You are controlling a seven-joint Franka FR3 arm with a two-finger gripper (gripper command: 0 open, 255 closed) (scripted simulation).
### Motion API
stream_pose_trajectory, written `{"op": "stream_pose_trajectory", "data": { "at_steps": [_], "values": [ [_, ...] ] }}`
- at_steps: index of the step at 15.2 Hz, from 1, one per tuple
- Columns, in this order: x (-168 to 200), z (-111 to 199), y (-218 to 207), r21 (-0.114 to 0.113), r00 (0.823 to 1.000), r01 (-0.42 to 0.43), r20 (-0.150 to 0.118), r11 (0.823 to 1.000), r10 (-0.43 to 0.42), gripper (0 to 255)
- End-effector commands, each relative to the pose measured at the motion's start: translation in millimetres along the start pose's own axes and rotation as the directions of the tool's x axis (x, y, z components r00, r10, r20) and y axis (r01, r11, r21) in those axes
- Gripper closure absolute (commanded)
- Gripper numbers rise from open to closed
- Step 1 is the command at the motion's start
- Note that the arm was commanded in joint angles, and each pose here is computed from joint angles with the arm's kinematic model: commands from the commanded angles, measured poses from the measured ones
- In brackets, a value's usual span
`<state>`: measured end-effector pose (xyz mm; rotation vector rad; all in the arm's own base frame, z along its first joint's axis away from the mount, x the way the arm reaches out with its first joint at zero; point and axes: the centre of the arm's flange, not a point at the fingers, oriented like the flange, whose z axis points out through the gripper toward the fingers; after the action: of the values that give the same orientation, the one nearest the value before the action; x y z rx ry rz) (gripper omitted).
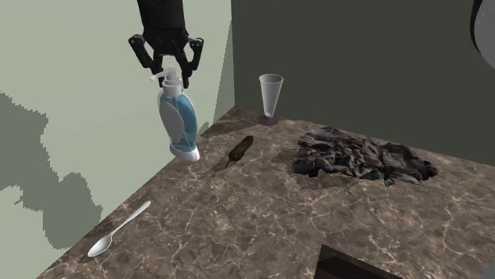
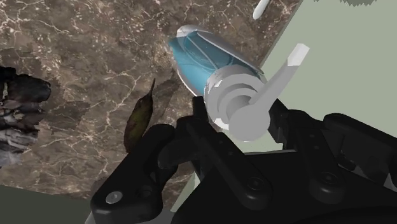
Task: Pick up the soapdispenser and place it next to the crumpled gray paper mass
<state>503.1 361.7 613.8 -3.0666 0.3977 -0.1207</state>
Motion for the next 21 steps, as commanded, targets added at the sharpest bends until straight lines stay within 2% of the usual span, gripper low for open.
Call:
{"op": "stream_pose_trajectory", "data": {
  "at_steps": [1,21],
  "values": [
    [0,-9,28,0.001,1.0,0.0,0.001,1.0,0.0,255],
    [8,-103,274,0.001,1.0,0.0,0.001,1.0,0.0,255]
  ]
}}
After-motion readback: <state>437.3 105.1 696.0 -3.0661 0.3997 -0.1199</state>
